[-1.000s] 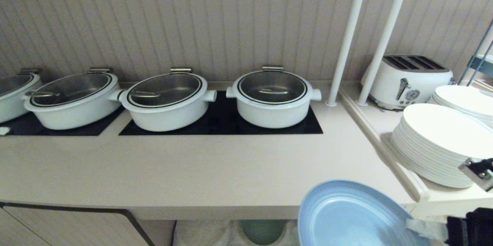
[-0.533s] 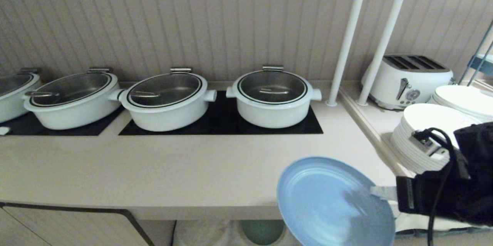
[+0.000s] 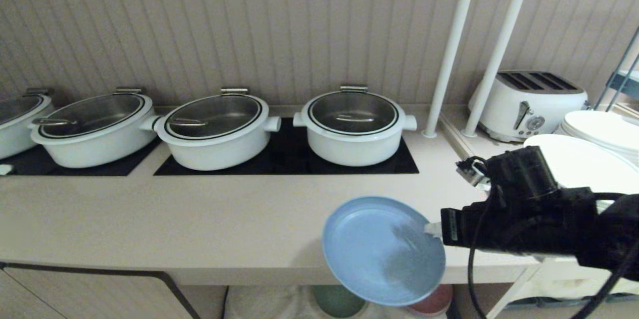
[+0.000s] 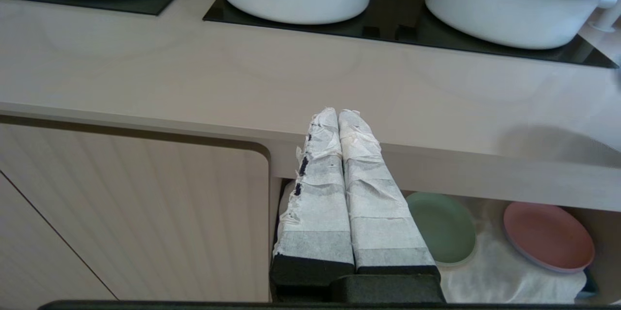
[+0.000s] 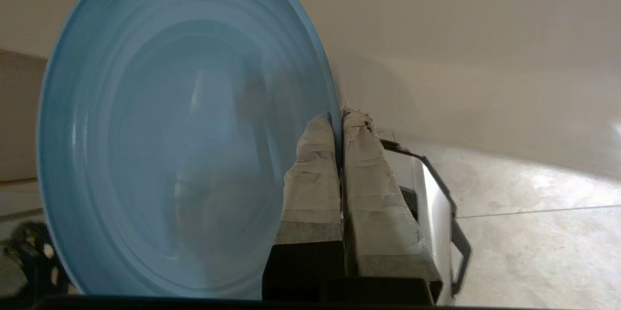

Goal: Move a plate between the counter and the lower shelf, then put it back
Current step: Put the plate

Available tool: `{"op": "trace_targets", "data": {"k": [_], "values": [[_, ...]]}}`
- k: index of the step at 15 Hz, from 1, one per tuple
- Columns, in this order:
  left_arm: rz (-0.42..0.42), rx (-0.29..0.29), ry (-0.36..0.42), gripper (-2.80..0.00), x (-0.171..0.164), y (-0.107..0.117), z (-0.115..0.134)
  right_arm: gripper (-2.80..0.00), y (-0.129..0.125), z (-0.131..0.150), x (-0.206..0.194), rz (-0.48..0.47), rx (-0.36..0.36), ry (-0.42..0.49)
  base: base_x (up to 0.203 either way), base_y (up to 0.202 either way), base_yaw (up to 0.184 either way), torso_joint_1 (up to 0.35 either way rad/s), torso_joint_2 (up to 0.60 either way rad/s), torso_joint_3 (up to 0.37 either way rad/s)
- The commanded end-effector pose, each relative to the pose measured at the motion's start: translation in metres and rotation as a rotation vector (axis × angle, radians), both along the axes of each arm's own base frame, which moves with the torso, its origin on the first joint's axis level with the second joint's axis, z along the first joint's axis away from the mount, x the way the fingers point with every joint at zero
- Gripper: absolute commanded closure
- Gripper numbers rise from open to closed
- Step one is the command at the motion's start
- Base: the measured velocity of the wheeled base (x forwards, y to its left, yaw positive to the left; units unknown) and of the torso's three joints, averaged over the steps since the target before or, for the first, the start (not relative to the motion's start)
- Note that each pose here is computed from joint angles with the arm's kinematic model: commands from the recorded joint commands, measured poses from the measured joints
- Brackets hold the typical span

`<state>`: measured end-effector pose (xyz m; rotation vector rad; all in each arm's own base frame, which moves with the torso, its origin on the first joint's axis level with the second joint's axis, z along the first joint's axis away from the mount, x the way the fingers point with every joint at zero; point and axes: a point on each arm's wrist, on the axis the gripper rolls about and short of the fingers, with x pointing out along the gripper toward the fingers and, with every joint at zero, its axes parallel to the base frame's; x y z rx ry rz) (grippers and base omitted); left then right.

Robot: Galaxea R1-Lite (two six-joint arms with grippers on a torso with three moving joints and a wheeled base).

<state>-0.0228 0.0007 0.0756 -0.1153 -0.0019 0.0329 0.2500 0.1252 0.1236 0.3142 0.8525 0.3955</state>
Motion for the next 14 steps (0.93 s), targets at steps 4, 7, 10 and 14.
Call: {"op": "trace_targets", "data": {"k": [4, 7, 10, 14], "values": [[0.001, -0.001, -0.001, 0.00, 0.000, 0.000, 0.000, 0.00, 0.032, -0.029, 0.036, -0.041, -0.032, 0.051, 0.000, 0.000, 0.000, 0.000, 0.00, 0.000], [0.001, -0.001, 0.000, 0.00, 0.000, 0.000, 0.000, 0.00, 0.041, -0.036, 0.055, -0.068, -0.021, 0.045, 0.000, 0.000, 0.000, 0.000, 0.00, 0.000], [0.001, -0.001, -0.001, 0.00, 0.000, 0.000, 0.000, 0.00, 0.050, -0.039, 0.072, -0.105, -0.037, 0.011, 0.000, 0.000, 0.000, 0.000, 0.00, 0.000], [0.001, -0.001, -0.002, 0.00, 0.000, 0.000, 0.000, 0.00, 0.051, -0.044, 0.087, -0.148, -0.057, -0.006, 0.000, 0.000, 0.000, 0.000, 0.00, 0.000]]}}
